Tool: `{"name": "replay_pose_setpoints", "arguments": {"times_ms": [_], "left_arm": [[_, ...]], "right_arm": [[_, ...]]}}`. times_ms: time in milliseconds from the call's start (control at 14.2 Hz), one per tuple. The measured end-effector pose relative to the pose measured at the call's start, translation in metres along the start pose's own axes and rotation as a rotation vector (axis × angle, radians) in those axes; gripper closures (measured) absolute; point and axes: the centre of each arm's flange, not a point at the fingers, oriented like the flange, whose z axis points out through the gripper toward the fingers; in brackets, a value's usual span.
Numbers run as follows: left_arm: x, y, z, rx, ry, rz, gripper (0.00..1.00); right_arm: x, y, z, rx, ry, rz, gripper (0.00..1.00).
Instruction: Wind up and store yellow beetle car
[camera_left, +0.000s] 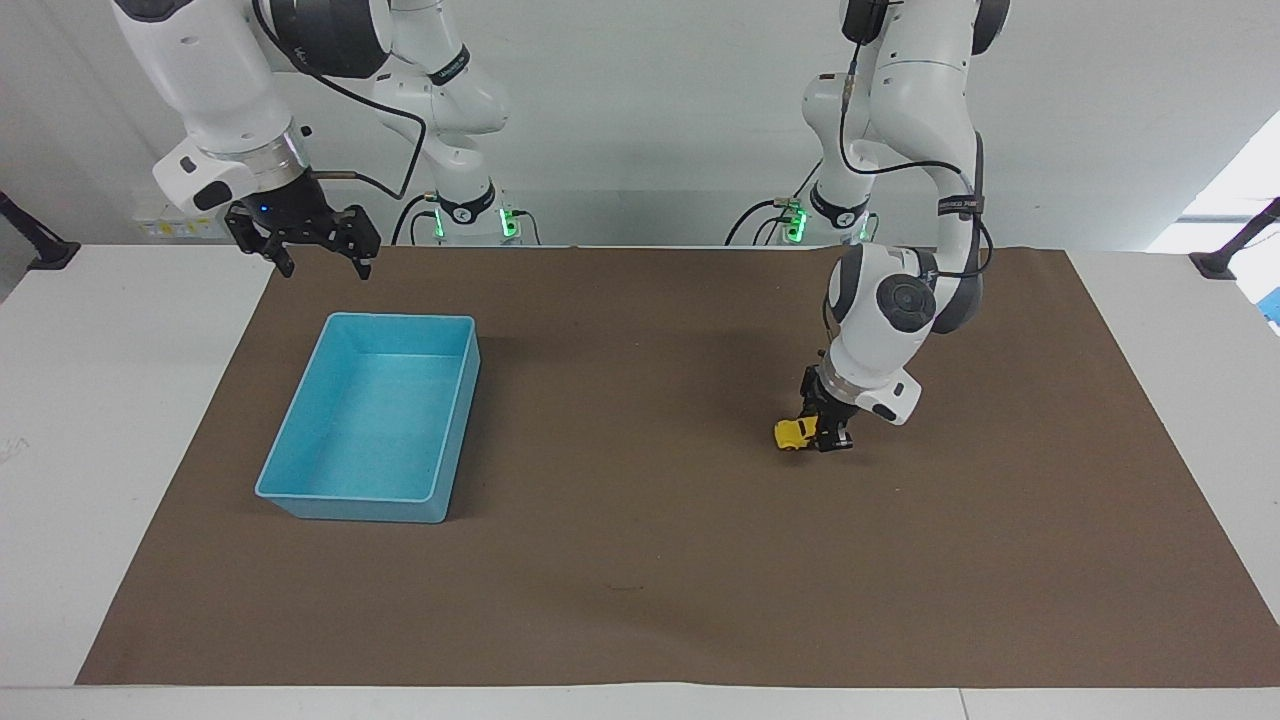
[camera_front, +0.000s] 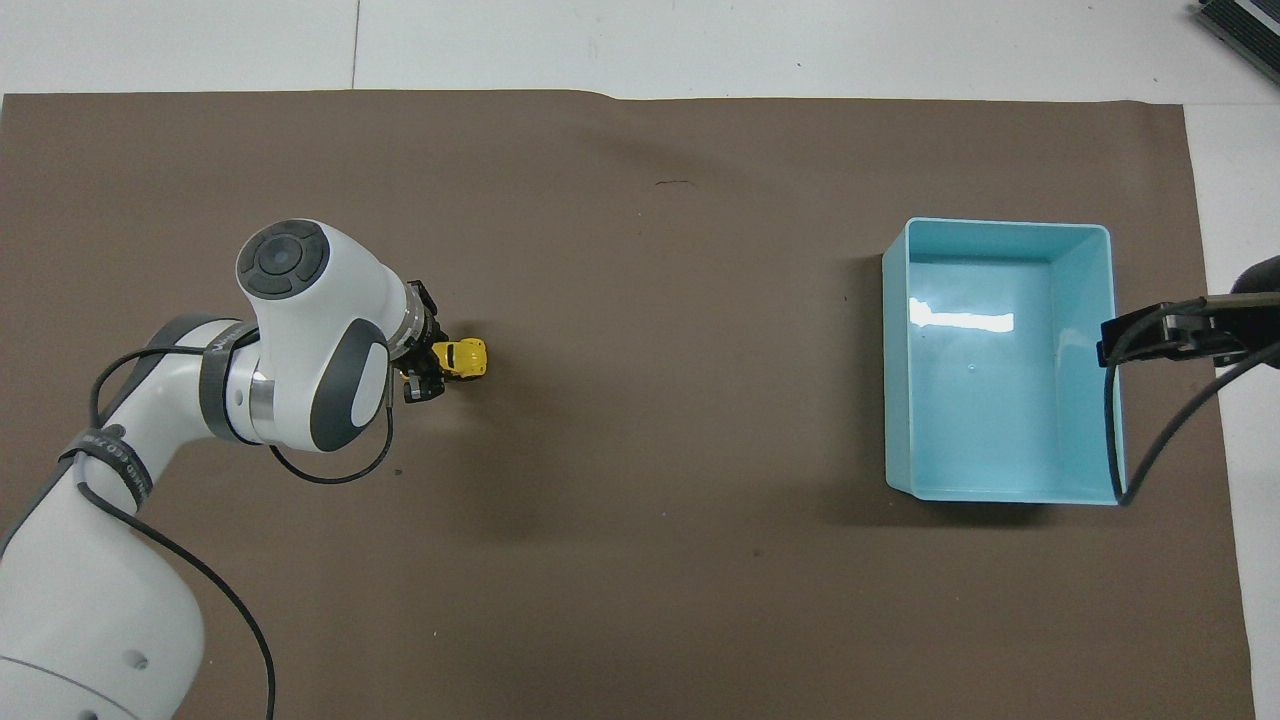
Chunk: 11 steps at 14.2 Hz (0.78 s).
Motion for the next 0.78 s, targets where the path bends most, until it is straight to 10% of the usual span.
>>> {"name": "replay_pose_setpoints", "arguments": {"times_ms": [353, 776], "left_arm": [[0.017, 0.017, -0.023, -0.013, -0.008, -0.025, 0.02], [0.017, 0.018, -0.026, -0.013, -0.009, -0.024, 0.00]], "right_arm": [[0.000, 0.000, 0.000, 0.000, 0.000, 0.000, 0.00], [0.000, 0.000, 0.000, 0.000, 0.000, 0.000, 0.00]]}}
